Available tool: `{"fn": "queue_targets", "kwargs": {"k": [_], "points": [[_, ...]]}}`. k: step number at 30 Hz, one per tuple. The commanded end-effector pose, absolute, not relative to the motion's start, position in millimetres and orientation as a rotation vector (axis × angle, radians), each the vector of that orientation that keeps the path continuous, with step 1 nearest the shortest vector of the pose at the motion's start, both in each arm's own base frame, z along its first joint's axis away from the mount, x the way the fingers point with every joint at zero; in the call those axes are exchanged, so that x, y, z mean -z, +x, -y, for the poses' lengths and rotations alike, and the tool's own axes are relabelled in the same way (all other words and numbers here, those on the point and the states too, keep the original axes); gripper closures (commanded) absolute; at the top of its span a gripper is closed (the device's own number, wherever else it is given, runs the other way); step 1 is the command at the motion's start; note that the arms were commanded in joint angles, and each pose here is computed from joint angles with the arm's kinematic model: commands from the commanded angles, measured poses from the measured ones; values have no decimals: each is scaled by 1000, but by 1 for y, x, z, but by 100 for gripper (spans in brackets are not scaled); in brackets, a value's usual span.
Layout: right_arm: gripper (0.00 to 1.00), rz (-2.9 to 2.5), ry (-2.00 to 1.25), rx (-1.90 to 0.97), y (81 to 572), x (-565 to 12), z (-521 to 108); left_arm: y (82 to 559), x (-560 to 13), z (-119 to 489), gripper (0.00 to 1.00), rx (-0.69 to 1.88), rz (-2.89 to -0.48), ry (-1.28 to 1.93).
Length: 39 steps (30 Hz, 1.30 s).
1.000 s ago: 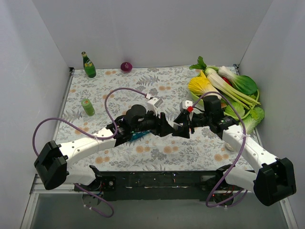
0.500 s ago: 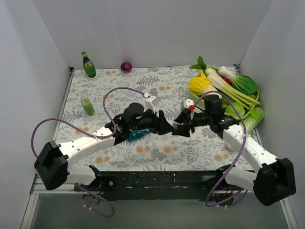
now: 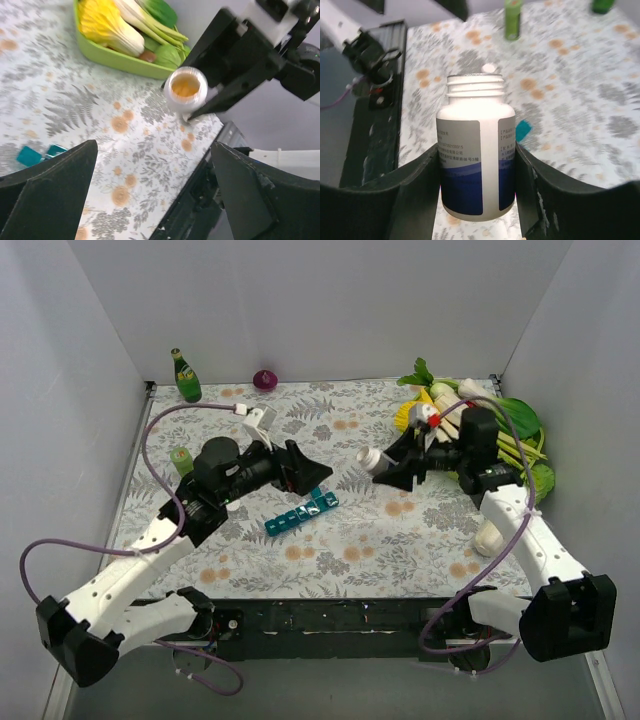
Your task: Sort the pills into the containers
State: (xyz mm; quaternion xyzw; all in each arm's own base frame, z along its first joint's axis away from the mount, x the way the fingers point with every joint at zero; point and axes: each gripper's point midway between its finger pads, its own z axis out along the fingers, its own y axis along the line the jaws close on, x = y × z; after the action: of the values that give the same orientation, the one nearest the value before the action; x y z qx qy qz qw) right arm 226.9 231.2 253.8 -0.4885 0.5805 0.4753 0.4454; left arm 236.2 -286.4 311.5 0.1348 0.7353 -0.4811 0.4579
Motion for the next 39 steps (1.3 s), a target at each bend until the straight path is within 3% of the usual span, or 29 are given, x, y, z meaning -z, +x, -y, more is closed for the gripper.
{"fn": "queue_targets", "kwargs": {"k": [1, 4, 7, 10, 12, 13, 15, 18, 19, 20, 22, 24, 28, 32, 39], "points": [[98, -1290, -970, -1153, 271, -378, -198, 236, -340, 232, 2, 879, -1734, 343], [98, -1245, -702, -1157, 303, -435, -166, 230, -341, 215, 2, 814, -1710, 348], [98, -1170, -547, -1332, 295, -486, -163, 221, -340, 205, 2, 811, -1688, 331], [97, -905, -834, -1499, 203, -528, -206, 213, -334, 203, 2, 839, -1688, 326], [97, -675, -1033, -1467, 135, -545, -216, 208, -333, 204, 2, 864, -1681, 334], [97, -654, -1071, -1411, 127, -548, -216, 207, -330, 205, 2, 869, -1686, 338], [99, -697, -1040, -1254, 147, -561, -202, 204, -329, 204, 2, 878, -1685, 344], [99, -792, -741, -1163, 203, -585, -169, 202, -324, 204, 2, 873, -1685, 354], [99, -789, -718, -1204, 201, -587, -168, 202, -323, 204, 2, 863, -1681, 373], [99, -748, -779, -1240, 185, -585, -172, 203, -319, 204, 2, 855, -1685, 383], [99, -553, -1054, -1366, 107, -571, -200, 201, -314, 203, 2, 839, -1695, 414], [99, -508, -1090, -1325, 80, -564, -202, 199, -307, 202, 2, 828, -1708, 430], [99, -720, -839, -1150, 157, -548, -192, 195, -297, 197, 2, 814, -1702, 443], [99, -791, -910, -1144, 158, -506, -207, 190, -289, 192, 2, 791, -1700, 468], [98, -1164, -1182, -967, 209, -341, -228, 191, -257, 183, 2, 657, -1701, 606]]}}
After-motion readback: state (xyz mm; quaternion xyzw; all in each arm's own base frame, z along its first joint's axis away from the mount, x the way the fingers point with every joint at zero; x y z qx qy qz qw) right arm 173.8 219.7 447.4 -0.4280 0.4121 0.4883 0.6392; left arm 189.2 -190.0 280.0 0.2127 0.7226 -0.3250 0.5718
